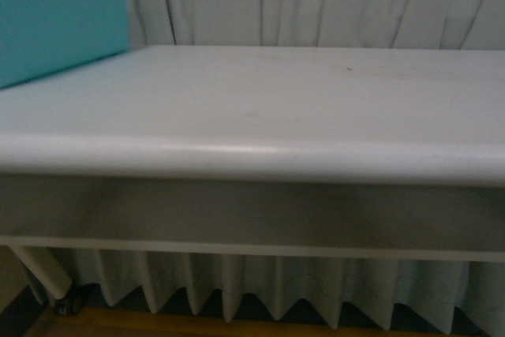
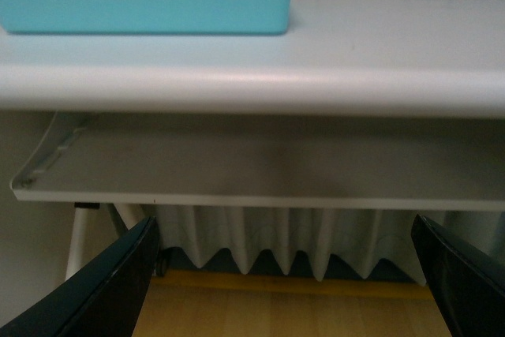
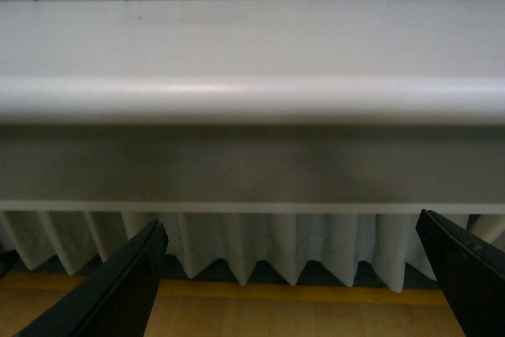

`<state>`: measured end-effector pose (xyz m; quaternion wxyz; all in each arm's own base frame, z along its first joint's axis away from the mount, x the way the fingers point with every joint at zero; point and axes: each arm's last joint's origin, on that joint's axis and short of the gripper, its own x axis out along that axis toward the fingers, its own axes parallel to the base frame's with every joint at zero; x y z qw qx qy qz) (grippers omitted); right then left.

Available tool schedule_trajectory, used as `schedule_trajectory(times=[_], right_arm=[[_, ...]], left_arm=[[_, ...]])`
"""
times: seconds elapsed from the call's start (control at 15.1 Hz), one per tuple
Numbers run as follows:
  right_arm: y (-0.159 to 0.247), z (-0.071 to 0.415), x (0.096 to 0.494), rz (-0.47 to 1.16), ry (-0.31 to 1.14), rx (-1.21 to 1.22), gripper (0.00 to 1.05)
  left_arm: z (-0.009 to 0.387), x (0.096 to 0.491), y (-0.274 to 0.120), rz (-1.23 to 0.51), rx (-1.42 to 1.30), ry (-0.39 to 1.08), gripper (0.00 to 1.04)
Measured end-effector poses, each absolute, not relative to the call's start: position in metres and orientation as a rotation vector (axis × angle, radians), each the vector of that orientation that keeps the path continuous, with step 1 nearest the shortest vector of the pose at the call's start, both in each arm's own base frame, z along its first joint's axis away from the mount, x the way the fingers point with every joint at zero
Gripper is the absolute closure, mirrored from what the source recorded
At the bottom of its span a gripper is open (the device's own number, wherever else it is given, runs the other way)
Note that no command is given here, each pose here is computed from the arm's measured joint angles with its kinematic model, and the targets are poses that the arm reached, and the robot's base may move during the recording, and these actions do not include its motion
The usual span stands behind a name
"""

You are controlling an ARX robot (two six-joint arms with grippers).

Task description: Wind up and store yellow beetle toy

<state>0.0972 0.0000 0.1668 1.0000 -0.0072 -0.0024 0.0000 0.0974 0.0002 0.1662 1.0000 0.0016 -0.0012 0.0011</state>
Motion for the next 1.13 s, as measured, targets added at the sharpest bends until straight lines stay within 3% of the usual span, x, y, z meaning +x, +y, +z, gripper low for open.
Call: schedule_trajectory(times=[1.13], right_arm=[[0.0000, 0.1667, 0.0972, -0.001, -0.004, -0.014, 0.07]], left_arm=[[0.1661, 0.0974, 0.0001, 0.002, 0.003, -0.001, 0.07]])
